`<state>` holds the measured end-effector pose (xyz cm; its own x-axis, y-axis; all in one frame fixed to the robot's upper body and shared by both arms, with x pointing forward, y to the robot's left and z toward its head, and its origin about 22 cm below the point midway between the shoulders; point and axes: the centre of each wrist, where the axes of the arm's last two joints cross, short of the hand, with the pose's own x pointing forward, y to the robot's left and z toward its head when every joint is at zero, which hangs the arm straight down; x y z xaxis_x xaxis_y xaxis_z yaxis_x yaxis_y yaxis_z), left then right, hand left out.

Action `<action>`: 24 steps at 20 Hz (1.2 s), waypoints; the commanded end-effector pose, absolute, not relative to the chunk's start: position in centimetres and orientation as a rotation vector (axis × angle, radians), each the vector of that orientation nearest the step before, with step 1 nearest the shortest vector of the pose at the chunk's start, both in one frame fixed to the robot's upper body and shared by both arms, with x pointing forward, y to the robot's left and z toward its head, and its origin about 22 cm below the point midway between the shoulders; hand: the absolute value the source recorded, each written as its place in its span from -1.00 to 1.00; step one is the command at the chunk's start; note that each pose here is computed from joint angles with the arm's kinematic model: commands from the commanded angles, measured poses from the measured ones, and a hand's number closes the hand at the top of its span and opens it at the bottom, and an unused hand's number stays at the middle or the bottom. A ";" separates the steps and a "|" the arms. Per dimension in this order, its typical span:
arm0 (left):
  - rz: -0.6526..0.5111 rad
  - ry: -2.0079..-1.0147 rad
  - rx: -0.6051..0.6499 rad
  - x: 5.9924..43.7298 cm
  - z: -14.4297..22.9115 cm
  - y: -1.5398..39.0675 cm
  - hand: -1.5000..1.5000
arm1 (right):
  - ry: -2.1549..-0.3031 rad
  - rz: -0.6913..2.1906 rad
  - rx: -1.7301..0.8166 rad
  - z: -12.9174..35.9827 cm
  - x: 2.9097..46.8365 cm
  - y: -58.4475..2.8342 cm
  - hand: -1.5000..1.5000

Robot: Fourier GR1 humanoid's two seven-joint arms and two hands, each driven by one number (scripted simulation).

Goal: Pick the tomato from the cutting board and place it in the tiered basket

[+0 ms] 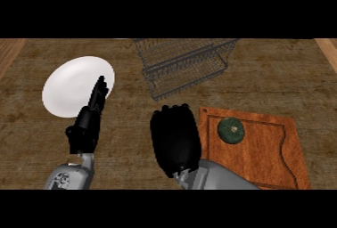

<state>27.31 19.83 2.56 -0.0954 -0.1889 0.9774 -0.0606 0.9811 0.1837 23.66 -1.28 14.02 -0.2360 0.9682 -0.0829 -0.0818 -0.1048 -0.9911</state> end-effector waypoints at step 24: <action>-0.117 -1.653 0.176 26.2 2.1 19.4 0.00 | -1.456 0.989 -1.001 33.8 30.1 -1.7 1.00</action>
